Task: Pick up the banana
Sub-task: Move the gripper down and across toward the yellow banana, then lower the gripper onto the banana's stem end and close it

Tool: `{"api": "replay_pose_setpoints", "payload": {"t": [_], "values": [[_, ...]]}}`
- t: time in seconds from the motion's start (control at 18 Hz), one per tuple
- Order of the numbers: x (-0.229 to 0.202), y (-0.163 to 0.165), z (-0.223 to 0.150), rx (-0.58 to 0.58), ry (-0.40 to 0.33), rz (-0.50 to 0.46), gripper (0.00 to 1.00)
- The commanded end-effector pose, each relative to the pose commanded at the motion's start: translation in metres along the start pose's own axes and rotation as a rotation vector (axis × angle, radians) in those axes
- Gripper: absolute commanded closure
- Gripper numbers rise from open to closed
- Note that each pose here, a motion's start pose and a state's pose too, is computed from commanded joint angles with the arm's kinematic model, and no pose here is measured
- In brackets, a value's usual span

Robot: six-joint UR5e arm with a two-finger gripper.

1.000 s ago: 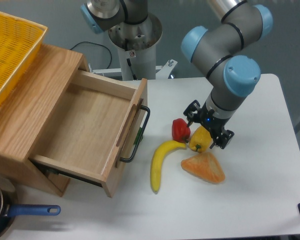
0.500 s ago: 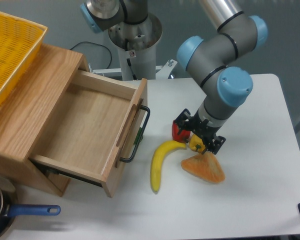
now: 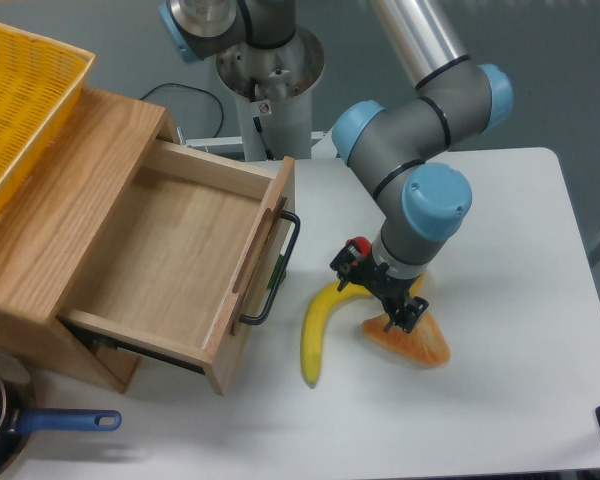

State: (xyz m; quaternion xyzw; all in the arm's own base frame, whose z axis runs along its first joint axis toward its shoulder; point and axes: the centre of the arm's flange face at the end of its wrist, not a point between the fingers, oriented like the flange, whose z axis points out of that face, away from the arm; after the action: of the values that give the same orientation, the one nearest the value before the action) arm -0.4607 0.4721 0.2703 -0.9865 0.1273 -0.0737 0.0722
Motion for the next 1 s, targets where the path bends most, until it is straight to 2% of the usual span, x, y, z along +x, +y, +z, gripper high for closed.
{"api": "replay_pose_setpoints", "payload": {"t": [1.0], "values": [[-0.001, -0.010, 0.040, -0.022, 0.058, -0.036, 0.00]]}}
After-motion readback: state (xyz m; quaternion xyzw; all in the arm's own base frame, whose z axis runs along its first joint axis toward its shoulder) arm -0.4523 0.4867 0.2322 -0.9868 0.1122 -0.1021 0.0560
